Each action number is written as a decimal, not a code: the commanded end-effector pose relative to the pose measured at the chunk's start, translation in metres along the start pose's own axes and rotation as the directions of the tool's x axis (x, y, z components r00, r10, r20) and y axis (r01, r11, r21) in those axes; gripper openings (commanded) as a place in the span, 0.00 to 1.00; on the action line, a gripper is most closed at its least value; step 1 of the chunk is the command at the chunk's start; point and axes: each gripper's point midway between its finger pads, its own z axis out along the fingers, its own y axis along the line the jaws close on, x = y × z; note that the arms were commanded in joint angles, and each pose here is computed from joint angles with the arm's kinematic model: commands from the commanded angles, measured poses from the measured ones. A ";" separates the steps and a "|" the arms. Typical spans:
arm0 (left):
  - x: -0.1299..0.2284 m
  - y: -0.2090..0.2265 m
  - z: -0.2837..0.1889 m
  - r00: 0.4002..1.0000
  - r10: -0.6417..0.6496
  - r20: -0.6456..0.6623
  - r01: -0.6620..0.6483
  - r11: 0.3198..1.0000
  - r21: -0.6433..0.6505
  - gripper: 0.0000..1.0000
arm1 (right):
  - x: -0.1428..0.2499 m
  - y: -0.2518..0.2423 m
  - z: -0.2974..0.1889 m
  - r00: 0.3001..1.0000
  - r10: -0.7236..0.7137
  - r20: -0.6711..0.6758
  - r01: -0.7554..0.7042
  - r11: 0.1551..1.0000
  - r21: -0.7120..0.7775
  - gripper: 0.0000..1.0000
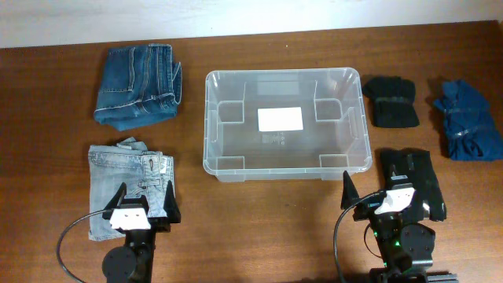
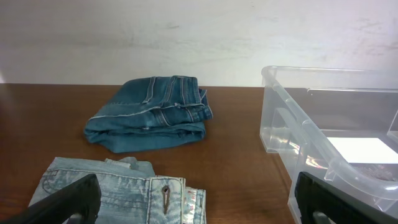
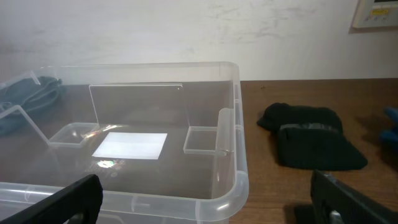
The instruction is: Pack container
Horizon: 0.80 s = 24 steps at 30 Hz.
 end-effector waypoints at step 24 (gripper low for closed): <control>0.001 -0.001 0.000 1.000 0.019 -0.001 -0.019 1.000 0.003 0.99 | -0.023 0.016 -0.005 0.998 -0.016 0.066 0.022 0.996 -0.088 0.99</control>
